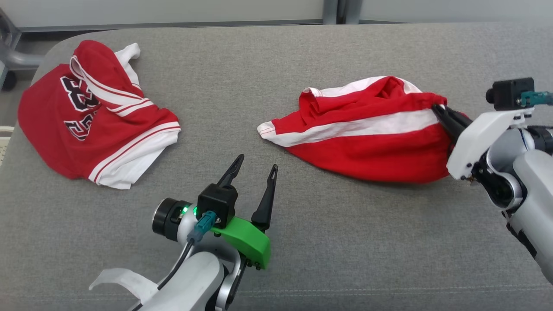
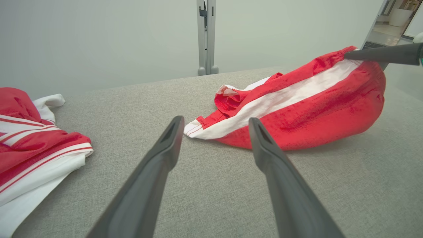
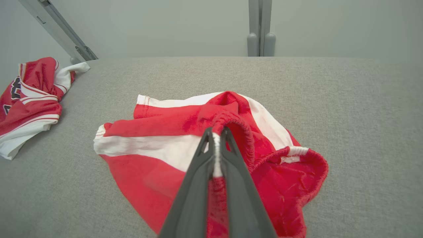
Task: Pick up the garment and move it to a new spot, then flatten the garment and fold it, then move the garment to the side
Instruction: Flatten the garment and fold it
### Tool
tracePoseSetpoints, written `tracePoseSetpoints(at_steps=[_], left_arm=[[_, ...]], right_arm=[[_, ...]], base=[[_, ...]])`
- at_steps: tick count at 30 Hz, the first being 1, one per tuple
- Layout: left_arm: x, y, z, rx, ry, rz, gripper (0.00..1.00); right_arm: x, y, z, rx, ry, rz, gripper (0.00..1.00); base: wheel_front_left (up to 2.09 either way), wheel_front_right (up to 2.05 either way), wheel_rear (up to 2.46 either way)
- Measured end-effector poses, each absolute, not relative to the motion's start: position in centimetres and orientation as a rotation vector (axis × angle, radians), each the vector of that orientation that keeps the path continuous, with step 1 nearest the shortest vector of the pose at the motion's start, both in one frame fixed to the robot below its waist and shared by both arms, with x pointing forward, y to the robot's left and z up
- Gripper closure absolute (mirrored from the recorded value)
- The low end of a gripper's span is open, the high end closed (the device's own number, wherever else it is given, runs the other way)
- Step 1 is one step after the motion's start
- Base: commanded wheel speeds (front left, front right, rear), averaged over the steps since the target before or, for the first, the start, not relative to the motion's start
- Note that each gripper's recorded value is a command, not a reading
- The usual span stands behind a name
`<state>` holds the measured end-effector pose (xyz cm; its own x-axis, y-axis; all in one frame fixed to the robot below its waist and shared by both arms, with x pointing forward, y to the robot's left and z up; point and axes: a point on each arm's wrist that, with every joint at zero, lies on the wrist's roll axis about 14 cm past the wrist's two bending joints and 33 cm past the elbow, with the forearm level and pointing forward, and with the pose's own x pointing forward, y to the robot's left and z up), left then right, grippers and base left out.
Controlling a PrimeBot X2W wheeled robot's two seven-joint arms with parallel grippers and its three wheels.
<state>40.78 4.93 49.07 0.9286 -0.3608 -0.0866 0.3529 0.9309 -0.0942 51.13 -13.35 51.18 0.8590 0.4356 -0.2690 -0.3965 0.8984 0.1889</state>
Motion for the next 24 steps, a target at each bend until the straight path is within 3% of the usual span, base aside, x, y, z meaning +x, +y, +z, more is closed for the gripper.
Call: tracePoseSetpoints(at_steps=[11,24], left_arm=[[40.6,2.5,49.0,-0.072,0.118,-0.442,0.0],[40.1,2.2,48.8,-0.061,0.135,-0.462,0.0]], right_arm=[[45.8,-18.9,45.7,0.282,0.432,0.274,1.0],[45.9,-23.7,44.5,0.272,0.534,0.148,1.0]], base=[[0.0,0.0,0.0],[0.0,0.0,0.0]])
